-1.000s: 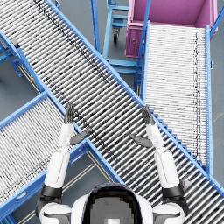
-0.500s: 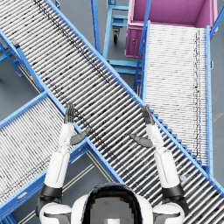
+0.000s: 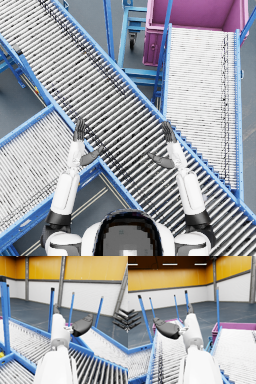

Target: Pick up the oil and place it on the left assembly line, put the cola on the right, and keep Sprite still

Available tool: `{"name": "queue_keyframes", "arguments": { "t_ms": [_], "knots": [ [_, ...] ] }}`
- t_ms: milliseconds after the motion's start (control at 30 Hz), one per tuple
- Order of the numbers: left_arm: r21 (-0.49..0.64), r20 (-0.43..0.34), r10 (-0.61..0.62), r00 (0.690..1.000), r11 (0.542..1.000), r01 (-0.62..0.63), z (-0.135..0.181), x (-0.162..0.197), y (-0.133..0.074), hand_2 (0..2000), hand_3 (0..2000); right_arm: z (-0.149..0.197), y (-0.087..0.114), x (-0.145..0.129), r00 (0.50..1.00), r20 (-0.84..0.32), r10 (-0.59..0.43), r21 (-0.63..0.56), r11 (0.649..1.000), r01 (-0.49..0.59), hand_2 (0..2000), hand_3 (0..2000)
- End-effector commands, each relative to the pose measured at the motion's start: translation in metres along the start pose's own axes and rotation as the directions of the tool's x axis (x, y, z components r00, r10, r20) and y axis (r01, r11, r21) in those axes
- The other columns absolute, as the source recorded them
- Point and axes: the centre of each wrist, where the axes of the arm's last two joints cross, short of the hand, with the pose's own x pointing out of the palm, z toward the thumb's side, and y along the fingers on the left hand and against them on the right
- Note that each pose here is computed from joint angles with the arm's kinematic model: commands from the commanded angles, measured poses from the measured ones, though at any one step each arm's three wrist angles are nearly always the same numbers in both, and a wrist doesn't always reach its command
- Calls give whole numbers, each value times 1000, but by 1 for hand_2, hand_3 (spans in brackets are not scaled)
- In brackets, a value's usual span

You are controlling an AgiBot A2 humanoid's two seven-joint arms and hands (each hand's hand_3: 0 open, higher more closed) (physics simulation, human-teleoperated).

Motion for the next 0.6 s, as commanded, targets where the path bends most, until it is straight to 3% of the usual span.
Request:
{"name": "queue_keyframes", "arguments": {
  "t_ms": [33, 600],
  "knots": [
    [0, 0, 0, 1000, 1000, 0, 0, 0, 0, 0, 0, 0, 0, 0, 1000, 0, 0, 0, 1000, 0, 0, 0],
    [0, 0, 0, 1000, 1000, 0, 0, 0, 0, 0, 0, 0, 0, 0, 1000, 0, 0, 0, 1000, 0, 0, 0]
  ]
}}
